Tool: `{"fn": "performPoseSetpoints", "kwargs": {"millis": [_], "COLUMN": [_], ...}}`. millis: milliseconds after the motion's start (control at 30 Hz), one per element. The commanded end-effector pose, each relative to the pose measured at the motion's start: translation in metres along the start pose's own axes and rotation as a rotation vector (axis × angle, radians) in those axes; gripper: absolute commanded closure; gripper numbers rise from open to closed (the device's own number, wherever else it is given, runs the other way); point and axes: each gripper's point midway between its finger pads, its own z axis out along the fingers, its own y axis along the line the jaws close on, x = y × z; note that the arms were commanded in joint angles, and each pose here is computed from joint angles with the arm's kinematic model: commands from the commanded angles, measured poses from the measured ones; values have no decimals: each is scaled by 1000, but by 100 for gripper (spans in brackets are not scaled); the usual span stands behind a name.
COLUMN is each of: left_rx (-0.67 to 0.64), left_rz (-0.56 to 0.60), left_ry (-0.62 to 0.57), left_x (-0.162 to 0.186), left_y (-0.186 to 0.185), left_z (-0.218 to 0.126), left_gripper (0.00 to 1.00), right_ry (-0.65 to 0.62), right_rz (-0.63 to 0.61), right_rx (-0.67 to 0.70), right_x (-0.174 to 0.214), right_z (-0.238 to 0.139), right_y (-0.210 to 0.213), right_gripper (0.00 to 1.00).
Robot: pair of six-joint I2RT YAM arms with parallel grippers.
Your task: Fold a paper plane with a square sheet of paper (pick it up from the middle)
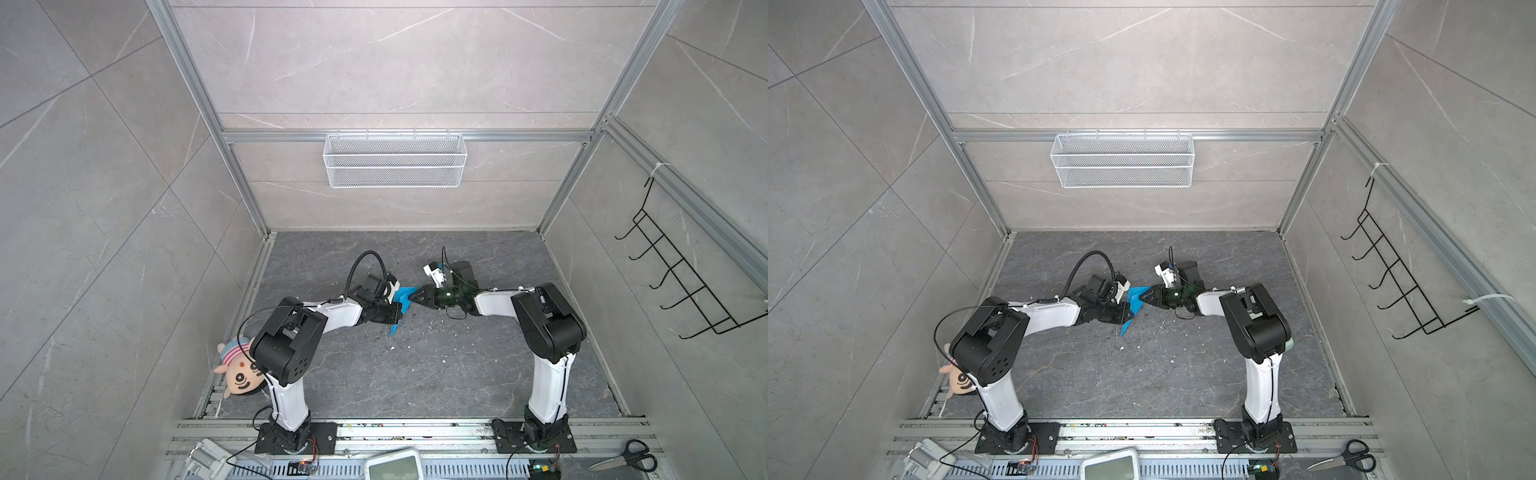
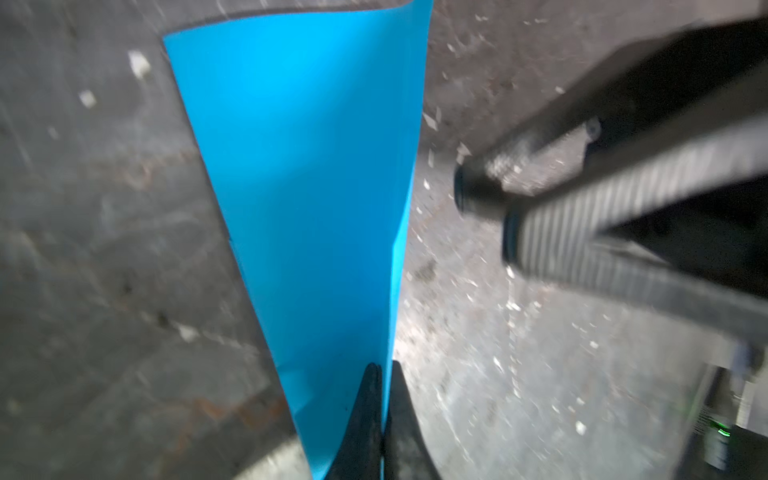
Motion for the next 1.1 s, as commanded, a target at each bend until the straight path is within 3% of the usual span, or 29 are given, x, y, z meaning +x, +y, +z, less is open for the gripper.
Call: {"fn": "performPoseSetpoints", "kwargs": {"millis": [0, 400, 833, 1067], "left_rx": [129, 83, 28, 28], "left_rz": [-56, -206, -235, -227], "left_ry": [-79, -145, -155, -154], "left_x": [-9, 11, 18, 17], "left_y": [-25, 4, 19, 17], "left_z": [-15, -6, -3, -5], "left_gripper": [100, 100, 100, 90], "right_ry": [-51, 71, 155, 170], "right_rz": [-38, -72, -49, -29], "right_rx": [-13, -117, -121, -130], "right_x": [-14, 12, 36, 36], "right_z": [-6, 15, 37, 50], "right_y": [12, 23, 13, 11], "right_gripper": [63, 63, 64, 64]}}
